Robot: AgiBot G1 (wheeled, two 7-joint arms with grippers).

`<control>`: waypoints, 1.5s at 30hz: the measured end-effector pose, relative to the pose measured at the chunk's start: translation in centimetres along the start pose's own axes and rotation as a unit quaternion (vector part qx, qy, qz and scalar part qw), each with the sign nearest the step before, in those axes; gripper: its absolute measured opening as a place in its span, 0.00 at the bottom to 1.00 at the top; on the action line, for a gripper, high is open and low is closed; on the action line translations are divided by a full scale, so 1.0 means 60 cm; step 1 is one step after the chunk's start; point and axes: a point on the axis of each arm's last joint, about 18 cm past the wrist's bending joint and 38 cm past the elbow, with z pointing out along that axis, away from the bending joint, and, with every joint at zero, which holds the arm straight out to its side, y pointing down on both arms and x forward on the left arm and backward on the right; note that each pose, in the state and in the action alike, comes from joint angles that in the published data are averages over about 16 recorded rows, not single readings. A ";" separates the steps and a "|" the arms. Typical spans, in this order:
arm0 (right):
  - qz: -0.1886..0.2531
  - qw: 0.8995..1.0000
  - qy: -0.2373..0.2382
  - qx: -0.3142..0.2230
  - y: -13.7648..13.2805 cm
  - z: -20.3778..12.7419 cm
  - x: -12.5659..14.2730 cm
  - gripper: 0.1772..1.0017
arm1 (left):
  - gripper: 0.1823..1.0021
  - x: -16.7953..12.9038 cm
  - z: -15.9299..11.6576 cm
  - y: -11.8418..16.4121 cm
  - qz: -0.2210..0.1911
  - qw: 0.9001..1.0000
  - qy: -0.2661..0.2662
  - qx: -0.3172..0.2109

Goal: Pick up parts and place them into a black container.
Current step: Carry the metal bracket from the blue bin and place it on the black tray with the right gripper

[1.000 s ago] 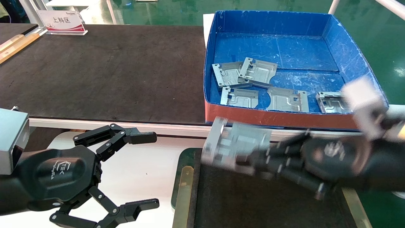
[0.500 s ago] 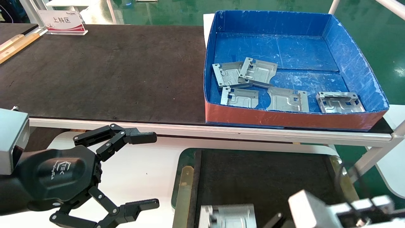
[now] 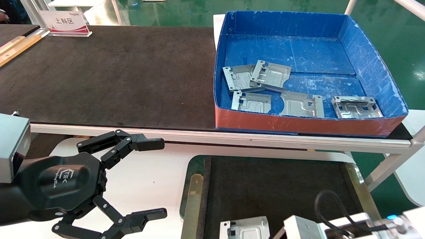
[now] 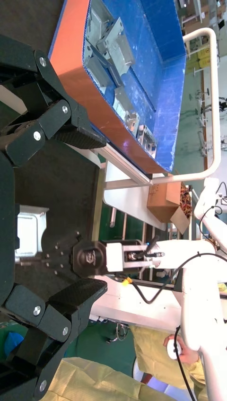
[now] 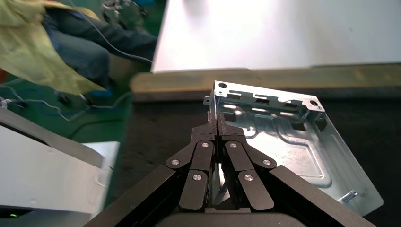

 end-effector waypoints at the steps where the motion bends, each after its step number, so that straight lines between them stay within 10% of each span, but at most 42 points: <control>1: -0.002 1.000 0.002 -0.003 0.003 0.003 0.005 0.02 | 1.00 0.000 0.000 0.000 0.000 1.000 0.000 0.000; 45: -0.122 0.985 0.060 -0.104 0.026 0.088 0.186 0.02 | 1.00 0.000 0.000 0.000 0.000 1.000 0.000 0.000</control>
